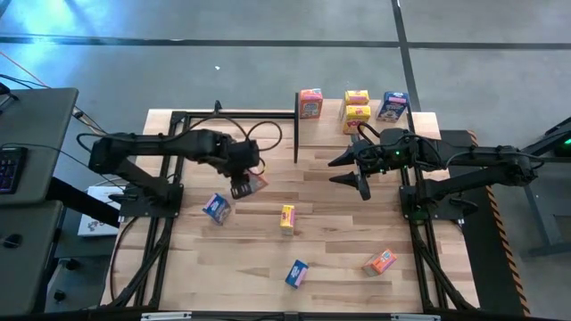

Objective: Stack cereal on shelf
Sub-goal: Put the left orange cereal box on the shelf aligned with the orange cereal box

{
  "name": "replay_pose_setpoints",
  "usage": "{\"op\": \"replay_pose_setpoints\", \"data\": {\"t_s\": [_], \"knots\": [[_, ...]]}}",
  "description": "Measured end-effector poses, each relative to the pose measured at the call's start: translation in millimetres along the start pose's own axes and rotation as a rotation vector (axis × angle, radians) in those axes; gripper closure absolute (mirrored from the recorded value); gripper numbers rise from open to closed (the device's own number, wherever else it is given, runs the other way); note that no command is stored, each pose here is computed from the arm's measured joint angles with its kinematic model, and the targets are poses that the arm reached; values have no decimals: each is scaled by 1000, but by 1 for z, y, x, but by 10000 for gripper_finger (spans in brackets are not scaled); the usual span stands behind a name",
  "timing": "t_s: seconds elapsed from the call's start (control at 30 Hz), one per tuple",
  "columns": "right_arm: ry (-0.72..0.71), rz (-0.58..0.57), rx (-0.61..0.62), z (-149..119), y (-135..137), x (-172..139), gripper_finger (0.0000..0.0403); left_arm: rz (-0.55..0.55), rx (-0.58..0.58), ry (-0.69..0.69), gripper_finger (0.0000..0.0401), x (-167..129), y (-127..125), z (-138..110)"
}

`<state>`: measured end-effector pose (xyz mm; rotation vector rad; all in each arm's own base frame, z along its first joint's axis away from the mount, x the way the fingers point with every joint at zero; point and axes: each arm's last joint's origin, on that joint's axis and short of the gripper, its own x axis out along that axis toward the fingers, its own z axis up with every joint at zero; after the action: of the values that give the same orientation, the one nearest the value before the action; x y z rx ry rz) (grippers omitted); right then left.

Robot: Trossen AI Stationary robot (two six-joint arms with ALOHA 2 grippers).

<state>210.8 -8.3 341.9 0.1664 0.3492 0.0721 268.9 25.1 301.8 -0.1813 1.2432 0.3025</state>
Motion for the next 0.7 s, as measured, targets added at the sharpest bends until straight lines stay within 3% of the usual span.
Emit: {"op": "replay_pose_setpoints", "data": {"t_s": [0.27,0.7], "knots": [[0,0,0,0,0,0,185,32,107,-1,233,17,17,14],[0,0,0,0,0,0,185,41,134,46,233,34,24,21]]}}
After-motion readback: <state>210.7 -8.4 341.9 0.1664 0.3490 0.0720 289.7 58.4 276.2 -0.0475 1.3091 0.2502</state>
